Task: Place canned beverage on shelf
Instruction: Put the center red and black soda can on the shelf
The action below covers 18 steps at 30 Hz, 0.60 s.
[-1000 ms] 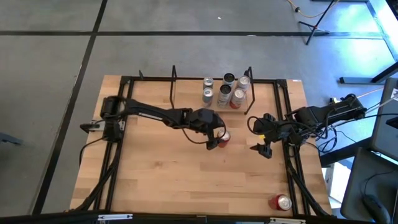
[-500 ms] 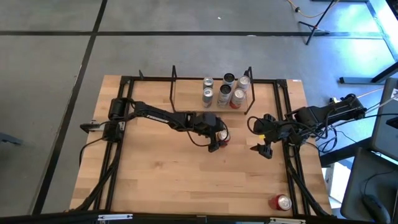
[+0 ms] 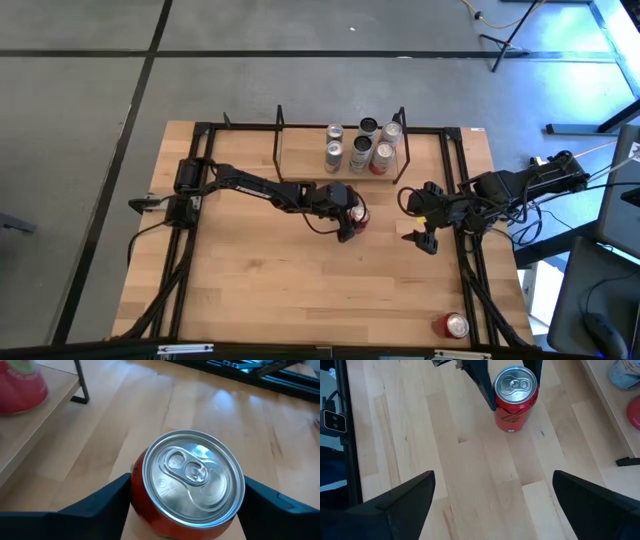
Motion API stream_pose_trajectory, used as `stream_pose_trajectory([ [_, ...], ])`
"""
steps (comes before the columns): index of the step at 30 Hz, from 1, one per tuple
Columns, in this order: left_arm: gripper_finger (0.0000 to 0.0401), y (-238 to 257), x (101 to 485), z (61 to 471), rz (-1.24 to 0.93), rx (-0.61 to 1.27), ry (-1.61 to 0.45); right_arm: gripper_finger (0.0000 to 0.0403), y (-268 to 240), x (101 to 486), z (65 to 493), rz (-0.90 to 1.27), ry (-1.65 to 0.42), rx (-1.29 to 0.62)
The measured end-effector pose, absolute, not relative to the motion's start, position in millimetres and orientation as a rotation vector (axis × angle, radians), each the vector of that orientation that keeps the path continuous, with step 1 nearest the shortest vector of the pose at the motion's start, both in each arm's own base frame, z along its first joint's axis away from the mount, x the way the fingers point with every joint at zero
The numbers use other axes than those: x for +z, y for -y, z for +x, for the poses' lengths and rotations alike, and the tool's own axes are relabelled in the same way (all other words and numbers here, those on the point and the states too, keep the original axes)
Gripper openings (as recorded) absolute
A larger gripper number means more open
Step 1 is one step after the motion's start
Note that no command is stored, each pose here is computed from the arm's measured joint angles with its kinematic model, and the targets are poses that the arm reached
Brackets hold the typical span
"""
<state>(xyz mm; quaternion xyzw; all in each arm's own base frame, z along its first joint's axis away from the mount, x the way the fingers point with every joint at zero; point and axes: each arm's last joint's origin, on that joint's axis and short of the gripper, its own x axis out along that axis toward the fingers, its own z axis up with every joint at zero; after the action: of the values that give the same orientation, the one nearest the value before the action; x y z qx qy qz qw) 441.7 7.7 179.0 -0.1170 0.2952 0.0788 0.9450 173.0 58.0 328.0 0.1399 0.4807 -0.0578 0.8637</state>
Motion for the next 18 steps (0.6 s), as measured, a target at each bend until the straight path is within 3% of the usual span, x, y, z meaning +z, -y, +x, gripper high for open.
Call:
stream_pose_trajectory([
  [2, 0.0265, -7, 181, 441, -0.254, 0.17, -0.597, 0.039, -58, 328, 173, 0.293, -1.008, -0.121],
  [6, 0.0264, -2, 197, 434, -0.267, 0.198, -0.592, 0.039, -58, 328, 173, 0.294, -1.008, -0.121],
  [18, 0.0272, -3, 312, 355, -0.256, 0.359, -0.544, 0.039, -58, 328, 173, 0.29, -1.008, -0.12],
])
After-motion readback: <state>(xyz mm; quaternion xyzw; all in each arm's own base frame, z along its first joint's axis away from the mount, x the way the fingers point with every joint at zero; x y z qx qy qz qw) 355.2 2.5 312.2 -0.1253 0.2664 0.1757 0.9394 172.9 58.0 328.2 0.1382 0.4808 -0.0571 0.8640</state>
